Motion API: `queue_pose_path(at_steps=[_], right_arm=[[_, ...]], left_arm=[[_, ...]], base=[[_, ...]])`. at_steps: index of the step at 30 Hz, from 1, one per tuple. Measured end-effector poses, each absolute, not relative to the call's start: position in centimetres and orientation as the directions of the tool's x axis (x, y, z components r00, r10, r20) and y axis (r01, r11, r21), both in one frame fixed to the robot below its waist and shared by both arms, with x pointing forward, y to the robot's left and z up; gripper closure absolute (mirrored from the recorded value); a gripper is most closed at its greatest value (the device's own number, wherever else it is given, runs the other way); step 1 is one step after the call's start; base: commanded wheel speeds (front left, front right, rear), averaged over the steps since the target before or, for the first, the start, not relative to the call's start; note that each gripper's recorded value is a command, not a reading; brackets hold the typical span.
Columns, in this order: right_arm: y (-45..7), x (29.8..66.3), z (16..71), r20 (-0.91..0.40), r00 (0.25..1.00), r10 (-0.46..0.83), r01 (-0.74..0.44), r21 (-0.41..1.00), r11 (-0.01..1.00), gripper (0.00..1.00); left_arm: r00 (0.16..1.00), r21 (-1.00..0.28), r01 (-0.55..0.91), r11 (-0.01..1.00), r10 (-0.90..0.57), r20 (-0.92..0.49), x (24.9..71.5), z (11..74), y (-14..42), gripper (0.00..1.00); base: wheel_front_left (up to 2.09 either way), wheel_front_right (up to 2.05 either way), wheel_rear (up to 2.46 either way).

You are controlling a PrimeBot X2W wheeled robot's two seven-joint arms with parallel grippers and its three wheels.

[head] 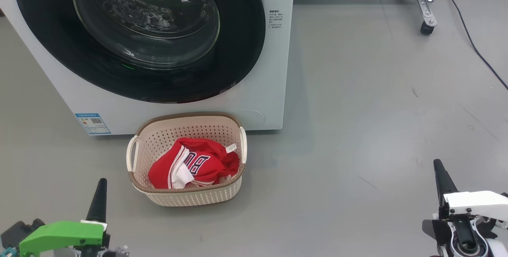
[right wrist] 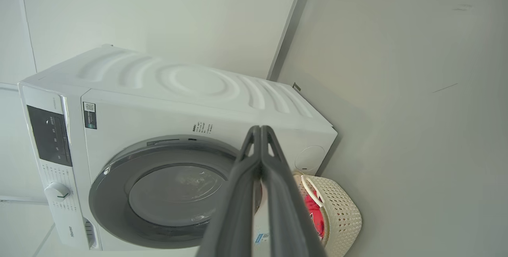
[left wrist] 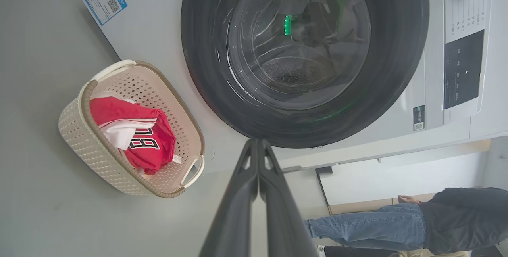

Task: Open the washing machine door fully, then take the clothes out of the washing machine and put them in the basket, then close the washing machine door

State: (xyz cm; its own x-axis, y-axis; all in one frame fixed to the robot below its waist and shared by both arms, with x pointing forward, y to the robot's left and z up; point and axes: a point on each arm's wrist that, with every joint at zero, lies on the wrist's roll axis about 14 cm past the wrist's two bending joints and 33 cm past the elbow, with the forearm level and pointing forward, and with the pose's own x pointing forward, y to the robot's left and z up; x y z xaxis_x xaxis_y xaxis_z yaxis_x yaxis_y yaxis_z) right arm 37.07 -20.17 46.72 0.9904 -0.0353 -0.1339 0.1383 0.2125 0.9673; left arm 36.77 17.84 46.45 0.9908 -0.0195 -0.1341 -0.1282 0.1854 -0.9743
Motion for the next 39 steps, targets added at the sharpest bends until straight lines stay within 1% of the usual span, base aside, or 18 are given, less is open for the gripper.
queue_pose_path(at_steps=[18,19,39], right_arm=[[-20.58,37.28,47.65,-0.099,0.995,-0.030,0.099,0.995,-0.006,1.00],[-20.59,37.28,47.70,-0.095,0.995,-0.031,0.094,0.995,-0.010,1.00],[-20.60,37.29,47.70,-0.095,0.995,-0.031,0.094,0.995,-0.011,1.00]], left_arm=[[0.994,-0.994,-0.108,-0.009,-0.024,-0.108,37.20,47.29,18.36,1.00],[0.994,-0.994,-0.106,-0.020,-0.022,-0.105,37.27,47.37,18.39,1.00],[0.994,-0.995,-0.103,-0.020,-0.029,-0.102,37.39,47.48,18.33,1.00]], base=[[0.00,0.00,0.00],[0.00,0.00,0.00],[0.00,0.00,0.00]])
